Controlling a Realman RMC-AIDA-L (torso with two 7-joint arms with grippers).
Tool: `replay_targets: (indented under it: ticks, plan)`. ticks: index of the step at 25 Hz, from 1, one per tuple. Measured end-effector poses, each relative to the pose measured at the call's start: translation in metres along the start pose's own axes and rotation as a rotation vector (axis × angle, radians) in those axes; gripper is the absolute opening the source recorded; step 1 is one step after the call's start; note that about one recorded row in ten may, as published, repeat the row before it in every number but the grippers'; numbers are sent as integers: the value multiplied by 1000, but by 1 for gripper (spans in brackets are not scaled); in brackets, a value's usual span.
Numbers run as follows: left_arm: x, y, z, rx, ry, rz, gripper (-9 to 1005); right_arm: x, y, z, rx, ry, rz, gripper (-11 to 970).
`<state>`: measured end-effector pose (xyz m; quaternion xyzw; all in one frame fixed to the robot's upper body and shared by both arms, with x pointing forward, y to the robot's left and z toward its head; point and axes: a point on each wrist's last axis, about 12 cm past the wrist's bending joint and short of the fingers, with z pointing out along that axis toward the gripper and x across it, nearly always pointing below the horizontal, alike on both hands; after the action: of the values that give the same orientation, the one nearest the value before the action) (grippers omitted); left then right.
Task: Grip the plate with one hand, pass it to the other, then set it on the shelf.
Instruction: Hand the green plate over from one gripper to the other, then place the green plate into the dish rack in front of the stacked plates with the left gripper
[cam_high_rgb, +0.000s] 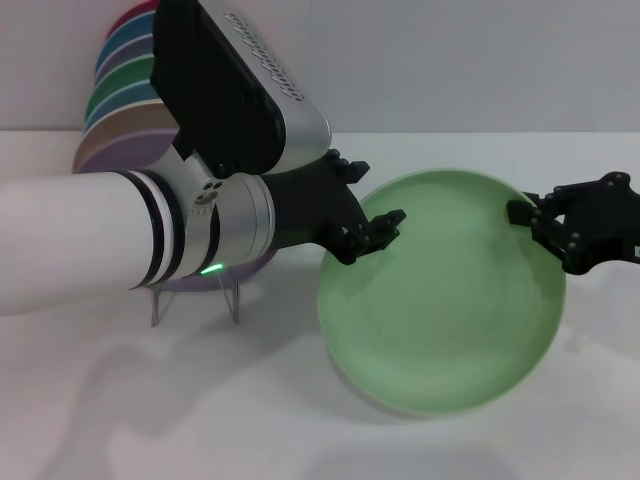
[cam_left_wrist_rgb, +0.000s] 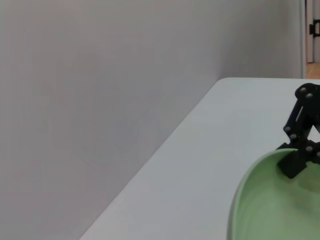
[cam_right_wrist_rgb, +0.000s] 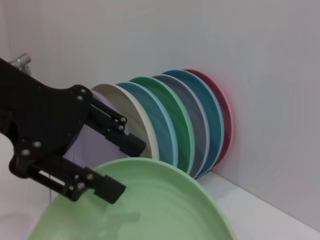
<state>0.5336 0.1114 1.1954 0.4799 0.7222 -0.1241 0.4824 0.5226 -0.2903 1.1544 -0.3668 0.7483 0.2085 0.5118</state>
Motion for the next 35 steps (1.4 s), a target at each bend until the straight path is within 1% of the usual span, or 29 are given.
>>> replay_targets:
  ticks: [1, 9, 12, 17, 21, 23, 27, 30, 32, 33, 34, 35]
  plan:
    - [0, 0, 0, -1, 0, 1, 660, 0, 0, 0, -3, 0, 0, 48]
    - [1, 0, 2, -14, -1, 18, 497, -1, 0, -1, -5, -4, -2, 50]
    - [0, -2, 3, -20, -9, 34, 436, -2, 2, -2, -20, -29, 3, 50]
    - [0, -3, 4, -29, -16, 55, 221, 1, 7, -6, -95, -91, 25, 51]
    - [-4, -7, 3, -31, -42, 69, 112, 7, 7, -10, -109, -141, 94, 52]
    - [-6, -7, 0, -46, -60, 73, 58, 16, 3, -16, -98, -174, 159, 124]
    - [-10, -5, -6, -73, -94, 85, 58, 40, -6, -36, -59, -244, 282, 262]
    - [-13, -4, -12, -112, -136, 104, 57, 58, -10, -55, -1, -304, 332, 354]
    - [-15, -2, -18, -169, -189, 133, 57, 72, -13, -70, 66, -341, 366, 415]
    - [-15, -2, -21, -203, -218, 154, 57, 83, -15, -80, 123, -359, 395, 445]
    - [-15, -3, -24, -245, -253, 185, 57, 83, -15, -80, 123, -359, 395, 471]
    - [-15, -4, -28, -314, -302, 233, 57, 88, -15, -85, 152, -365, 403, 497]
